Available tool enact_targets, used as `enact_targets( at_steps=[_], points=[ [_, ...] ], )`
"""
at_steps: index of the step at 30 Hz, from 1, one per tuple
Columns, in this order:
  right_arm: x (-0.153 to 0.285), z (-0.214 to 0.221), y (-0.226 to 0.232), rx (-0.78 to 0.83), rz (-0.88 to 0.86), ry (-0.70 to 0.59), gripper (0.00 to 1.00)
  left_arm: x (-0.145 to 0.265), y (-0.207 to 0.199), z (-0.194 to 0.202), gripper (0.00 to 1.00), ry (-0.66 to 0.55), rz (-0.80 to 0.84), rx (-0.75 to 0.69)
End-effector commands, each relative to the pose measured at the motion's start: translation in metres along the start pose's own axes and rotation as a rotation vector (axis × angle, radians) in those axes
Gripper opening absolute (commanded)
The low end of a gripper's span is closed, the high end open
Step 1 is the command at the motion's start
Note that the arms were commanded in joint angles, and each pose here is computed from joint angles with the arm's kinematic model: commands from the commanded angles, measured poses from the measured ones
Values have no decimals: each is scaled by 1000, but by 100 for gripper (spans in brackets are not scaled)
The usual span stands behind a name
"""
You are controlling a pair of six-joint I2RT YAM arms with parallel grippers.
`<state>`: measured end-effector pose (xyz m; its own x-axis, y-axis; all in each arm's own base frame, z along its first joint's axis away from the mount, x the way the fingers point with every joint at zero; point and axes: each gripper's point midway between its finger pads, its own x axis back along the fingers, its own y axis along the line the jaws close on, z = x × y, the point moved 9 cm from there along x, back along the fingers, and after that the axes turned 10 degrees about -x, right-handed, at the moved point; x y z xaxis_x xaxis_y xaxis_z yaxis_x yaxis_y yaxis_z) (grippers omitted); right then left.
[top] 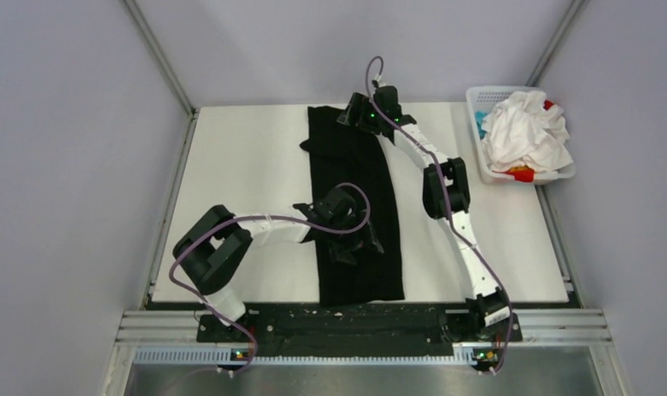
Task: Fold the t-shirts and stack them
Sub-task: Rotate the tshirt 90 degrees, then grab the bottom of the folded rectangular tshirt with both arms
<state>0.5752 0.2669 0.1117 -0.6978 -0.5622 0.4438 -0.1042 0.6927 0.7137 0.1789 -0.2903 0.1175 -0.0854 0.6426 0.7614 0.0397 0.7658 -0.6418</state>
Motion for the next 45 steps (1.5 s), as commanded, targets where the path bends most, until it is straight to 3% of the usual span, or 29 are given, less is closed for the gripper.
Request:
enact_targets(
  at_steps=[1, 7, 10, 16, 24, 29, 34, 38, 45],
  points=[
    [41, -50, 52, 117, -45, -147, 99, 28, -5, -2, 99, -81, -66, -36],
    [120, -63, 86, 246, 33, -102, 99, 80, -2, 6, 99, -224, -172, -111],
    [166, -30, 63, 232, 181, -41, 99, 96, 18, 22, 99, -228, -259, -115],
    [285, 74, 37, 163, 265, 25, 99, 93, 54, 68, 98, -118, -249, -81],
    [390, 212, 3, 14, 204, 219, 96, 75, 53, 107, 82, -50, -202, -129],
    [416, 275, -18, -58, 215, 401, 93, 60, 62, 121, 60, -6, -242, -114],
    [408, 300, -28, -44, 280, 471, 86, 48, 70, 124, 44, 7, -280, -91],
    [403, 313, -33, -38, 335, 488, 74, 43, 80, 124, 42, -26, -327, -58],
    [409, 326, -47, -55, 387, 515, 52, 32, 88, 125, 20, -13, -361, -36]
  ],
)
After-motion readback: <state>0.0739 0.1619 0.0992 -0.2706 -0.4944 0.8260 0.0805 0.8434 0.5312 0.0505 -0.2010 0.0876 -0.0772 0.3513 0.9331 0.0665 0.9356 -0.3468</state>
